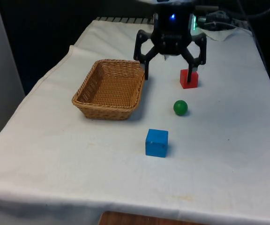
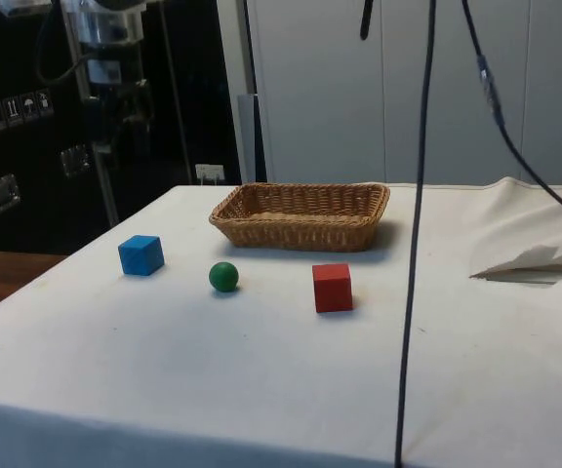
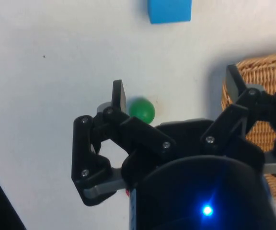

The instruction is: Place all non-red objects into the basket.

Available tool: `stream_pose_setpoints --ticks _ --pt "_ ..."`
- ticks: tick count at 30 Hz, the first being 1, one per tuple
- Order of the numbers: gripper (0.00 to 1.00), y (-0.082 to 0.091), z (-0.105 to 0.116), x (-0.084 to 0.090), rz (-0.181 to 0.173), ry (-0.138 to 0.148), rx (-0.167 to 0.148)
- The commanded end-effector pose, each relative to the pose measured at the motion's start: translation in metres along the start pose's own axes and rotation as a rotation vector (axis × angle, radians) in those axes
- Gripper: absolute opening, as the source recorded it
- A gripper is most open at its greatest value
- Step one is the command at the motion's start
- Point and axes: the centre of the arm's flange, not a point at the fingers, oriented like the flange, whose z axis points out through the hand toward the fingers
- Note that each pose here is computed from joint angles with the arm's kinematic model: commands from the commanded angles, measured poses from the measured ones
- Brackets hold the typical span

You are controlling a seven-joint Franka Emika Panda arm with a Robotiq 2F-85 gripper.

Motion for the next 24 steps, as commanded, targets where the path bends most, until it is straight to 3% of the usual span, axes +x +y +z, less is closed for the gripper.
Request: stream_pose_setpoints --ticks 1,3,4,8,11,12,17,24 --pt "1.0 0.004 0.005 0.003 0.001 0.0 0.014" --pt "1.0 0.008 0.013 0.007 0.001 0.001 0.027" --pt "1.0 0.006 0.01 0.005 0.002 0.001 0.017" --pt "1.0 0.013 0.024 0.012 0.004 0.003 0.05" --pt "1.0 0.013 0.031 0.014 0.005 0.003 0.064" --pt "1.0 0.014 0.028 0.013 0.007 0.003 0.053" --pt "1.0 0.016 0.048 0.017 0.005 0.003 0.086" --pt "1.0 0.019 0.069 0.017 0.003 0.002 0.094"
